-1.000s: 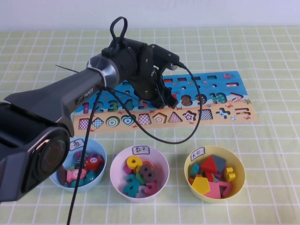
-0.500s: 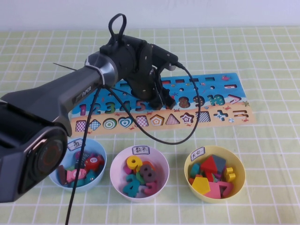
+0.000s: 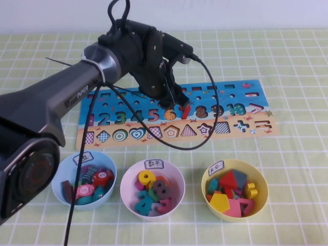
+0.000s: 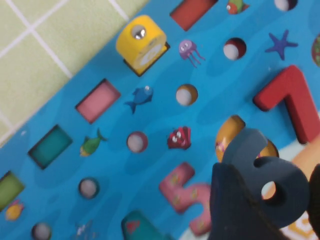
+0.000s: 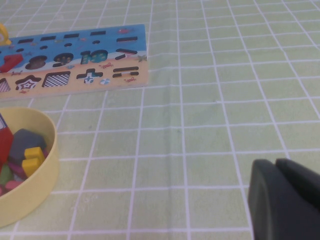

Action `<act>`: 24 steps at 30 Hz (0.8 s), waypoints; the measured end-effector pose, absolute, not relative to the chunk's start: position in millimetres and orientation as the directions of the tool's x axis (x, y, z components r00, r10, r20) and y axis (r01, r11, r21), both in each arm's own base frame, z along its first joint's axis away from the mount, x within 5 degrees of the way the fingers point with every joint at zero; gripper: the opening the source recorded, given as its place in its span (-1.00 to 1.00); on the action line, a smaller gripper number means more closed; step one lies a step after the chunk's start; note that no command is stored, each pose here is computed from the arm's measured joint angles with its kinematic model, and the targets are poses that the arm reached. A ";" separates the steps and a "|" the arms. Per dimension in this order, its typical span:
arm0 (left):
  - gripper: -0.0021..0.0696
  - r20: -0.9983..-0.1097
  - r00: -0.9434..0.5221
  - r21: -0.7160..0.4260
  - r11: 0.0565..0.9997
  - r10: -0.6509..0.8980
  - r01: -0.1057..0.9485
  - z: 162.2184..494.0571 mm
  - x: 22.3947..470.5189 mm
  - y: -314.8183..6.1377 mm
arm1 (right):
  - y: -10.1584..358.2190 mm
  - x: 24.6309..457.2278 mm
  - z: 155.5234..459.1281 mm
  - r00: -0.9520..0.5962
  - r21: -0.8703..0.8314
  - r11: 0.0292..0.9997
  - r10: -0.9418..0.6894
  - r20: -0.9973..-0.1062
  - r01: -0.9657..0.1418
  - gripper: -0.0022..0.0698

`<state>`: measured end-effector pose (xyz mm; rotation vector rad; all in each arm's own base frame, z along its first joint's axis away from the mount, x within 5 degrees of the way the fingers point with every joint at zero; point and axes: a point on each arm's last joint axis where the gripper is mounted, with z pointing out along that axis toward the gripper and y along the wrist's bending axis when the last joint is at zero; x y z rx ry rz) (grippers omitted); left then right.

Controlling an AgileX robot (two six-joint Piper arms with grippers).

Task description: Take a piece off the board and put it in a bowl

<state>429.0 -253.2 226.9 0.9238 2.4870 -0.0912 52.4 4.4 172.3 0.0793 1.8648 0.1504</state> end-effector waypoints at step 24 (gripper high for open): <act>-0.21 -0.353 -0.671 0.046 0.729 0.652 0.683 321.0 349.8 -211.9 | 4.4 52.4 172.3 -0.295 0.144 0.989 0.131 -0.946 -0.022 -0.99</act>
